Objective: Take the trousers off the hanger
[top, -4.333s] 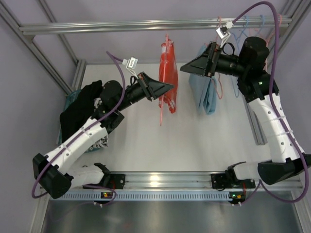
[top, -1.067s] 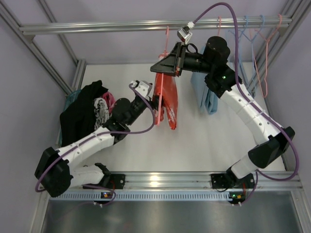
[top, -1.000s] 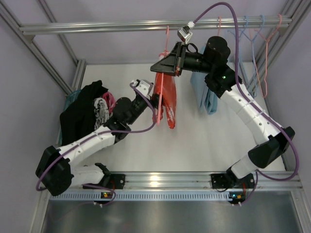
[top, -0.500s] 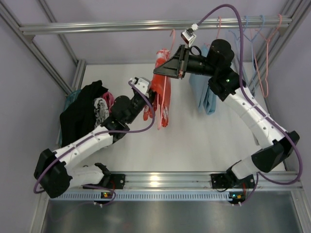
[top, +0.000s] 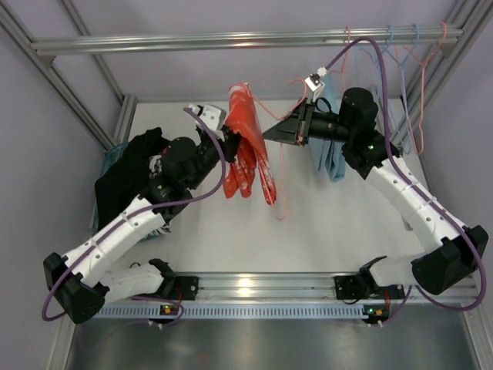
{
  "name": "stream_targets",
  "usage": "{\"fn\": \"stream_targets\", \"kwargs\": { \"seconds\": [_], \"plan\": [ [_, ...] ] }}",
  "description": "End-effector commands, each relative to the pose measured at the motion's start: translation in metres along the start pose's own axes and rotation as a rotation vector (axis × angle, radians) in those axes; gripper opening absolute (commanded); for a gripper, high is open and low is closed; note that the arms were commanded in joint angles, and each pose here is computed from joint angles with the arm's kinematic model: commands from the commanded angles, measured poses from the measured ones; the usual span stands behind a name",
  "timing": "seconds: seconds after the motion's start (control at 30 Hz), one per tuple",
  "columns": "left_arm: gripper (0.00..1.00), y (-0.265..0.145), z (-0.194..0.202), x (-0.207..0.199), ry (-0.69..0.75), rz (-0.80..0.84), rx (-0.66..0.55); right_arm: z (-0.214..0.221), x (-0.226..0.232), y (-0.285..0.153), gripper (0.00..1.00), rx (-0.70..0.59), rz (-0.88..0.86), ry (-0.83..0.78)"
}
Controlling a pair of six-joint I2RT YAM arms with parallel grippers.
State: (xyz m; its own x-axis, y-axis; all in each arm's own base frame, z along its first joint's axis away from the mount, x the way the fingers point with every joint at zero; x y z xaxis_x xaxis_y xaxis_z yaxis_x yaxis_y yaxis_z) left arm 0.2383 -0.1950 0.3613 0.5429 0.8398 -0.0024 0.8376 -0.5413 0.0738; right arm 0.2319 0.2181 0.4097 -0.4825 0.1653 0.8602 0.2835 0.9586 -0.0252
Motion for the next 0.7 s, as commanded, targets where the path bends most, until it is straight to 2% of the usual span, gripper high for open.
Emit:
{"fn": "stream_targets", "kwargs": {
  "seconds": [0.0,0.17,0.43,0.67],
  "plan": [
    [0.0,-0.017,-0.104,0.001,-0.176,-0.002,-0.331,0.008,-0.018,-0.005,0.0,0.002,0.075,0.001],
    [0.0,-0.03,-0.132,0.0,-0.226,0.026,-0.392,0.012,-0.037,-0.003,0.0,0.009,0.136,-0.021],
    [0.0,-0.056,-0.18,0.014,-0.166,-0.056,-0.524,0.025,-0.054,-0.01,0.0,0.03,0.208,-0.047],
    [0.0,-0.085,-0.203,0.04,-0.139,-0.14,-0.575,0.034,-0.054,-0.02,0.0,0.034,0.225,-0.117]
  ]
}}
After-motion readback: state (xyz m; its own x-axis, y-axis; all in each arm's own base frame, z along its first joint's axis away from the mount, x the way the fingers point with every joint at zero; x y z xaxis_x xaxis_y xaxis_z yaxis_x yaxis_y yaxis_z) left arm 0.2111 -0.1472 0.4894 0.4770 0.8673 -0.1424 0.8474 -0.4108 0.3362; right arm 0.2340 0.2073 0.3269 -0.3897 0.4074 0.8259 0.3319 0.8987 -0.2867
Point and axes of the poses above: each gripper's point midway between its finger pads, its own y axis out along the fingers, its own x axis along the line the jaws close on, z = x × y, the point moved 9 cm from there along -y, back along the fingers, and after that the axes turned 4 degrees about y, right-handed, at the moved point
